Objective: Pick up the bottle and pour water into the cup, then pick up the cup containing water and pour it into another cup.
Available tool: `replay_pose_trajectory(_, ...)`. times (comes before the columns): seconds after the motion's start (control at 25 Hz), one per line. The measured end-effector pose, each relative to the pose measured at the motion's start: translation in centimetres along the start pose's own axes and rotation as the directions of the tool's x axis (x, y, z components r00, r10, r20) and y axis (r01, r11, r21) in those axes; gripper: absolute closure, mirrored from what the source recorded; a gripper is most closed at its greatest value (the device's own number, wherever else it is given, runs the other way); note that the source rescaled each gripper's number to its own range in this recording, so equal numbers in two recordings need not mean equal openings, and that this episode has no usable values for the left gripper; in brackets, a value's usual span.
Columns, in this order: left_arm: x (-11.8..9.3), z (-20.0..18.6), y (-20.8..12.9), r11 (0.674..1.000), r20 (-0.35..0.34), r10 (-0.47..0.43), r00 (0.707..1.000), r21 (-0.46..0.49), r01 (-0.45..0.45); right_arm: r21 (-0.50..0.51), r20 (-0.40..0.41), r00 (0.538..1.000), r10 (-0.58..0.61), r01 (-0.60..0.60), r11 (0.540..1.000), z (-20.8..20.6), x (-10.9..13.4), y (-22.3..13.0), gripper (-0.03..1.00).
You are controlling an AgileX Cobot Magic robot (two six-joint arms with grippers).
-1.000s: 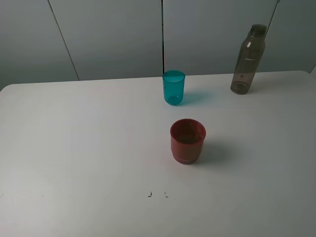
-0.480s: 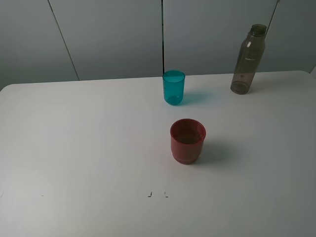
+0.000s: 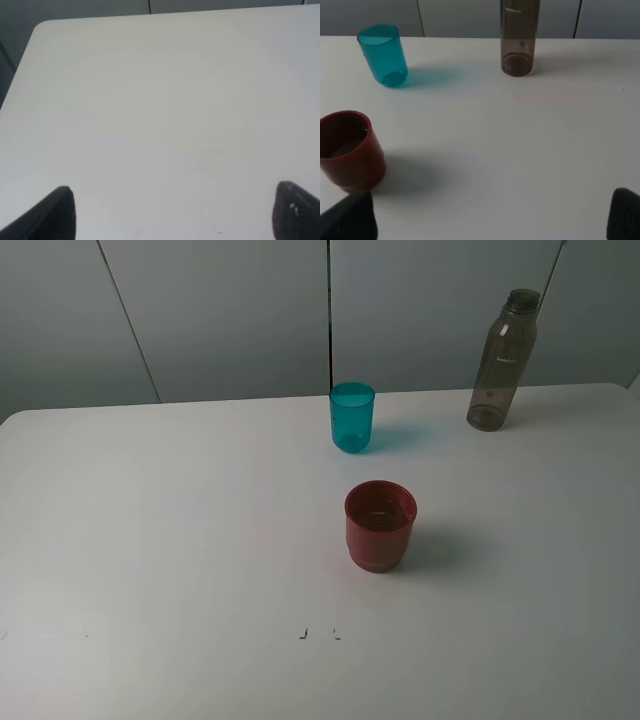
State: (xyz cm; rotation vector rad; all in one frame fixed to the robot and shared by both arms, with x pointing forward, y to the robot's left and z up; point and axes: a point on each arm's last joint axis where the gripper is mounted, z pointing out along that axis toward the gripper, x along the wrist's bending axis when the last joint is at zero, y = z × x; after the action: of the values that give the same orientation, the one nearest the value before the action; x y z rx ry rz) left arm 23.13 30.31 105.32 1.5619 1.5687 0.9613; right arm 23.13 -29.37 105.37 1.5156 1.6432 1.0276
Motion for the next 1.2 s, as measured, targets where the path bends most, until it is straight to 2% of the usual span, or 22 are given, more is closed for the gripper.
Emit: replay_pose_trajectory(1.2, 0.00, 0.00, 0.00, 1.000, 0.000, 0.000, 1.000, 0.000, 0.000, -0.001, -0.022, 1.000, 0.012, -0.012, 1.000, -0.01, 0.20, 0.00, -0.03)
